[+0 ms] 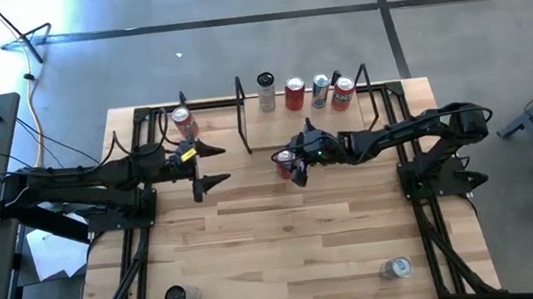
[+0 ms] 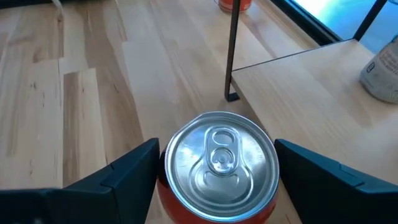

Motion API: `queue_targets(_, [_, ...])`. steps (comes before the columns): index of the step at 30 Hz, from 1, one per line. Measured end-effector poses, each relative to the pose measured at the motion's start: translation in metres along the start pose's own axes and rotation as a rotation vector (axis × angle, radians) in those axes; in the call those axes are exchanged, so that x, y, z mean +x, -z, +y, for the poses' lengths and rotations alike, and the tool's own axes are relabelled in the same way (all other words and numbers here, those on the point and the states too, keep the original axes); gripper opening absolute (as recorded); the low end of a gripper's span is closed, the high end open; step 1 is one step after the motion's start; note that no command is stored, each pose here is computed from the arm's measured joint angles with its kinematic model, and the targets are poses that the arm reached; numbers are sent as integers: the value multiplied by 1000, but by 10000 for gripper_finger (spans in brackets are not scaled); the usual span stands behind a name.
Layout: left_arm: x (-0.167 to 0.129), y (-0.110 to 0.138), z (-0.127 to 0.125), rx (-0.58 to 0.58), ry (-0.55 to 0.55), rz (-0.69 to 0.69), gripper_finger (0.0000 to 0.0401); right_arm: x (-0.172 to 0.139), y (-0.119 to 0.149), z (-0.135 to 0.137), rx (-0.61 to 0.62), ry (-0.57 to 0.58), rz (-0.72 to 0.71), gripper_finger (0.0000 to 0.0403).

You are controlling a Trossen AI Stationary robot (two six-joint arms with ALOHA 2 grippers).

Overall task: Place canned beverage on shelf
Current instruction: Put the red soda can aligned with the red soda can on the shelf

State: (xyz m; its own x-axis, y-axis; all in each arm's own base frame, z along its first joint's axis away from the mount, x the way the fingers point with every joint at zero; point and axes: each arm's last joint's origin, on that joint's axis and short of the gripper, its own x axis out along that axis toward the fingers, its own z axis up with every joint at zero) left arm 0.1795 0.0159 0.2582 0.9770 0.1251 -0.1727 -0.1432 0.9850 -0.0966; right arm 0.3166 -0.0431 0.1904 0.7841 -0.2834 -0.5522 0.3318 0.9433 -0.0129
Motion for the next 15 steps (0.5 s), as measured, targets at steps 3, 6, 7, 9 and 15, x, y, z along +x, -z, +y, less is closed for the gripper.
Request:
queue_targets(3, [0,0,0,-16,0,0,355,1,0,0,-5,-3,0,284])
queue_targets(6, [0,0,0,-22,0,4,355,1,0,0,-19,-6,-1,260])
queue_targets(7, [0,0,0,-22,-1,5,355,1,0,0,-24,-6,-2,252])
queue_targets(9, [0,1,0,-22,0,7,355,1,0,1,-33,-7,-2,243])
queue_targets(15, [0,1,0,-22,-1,10,355,-14,-5,-1,-83,-38,-1,238])
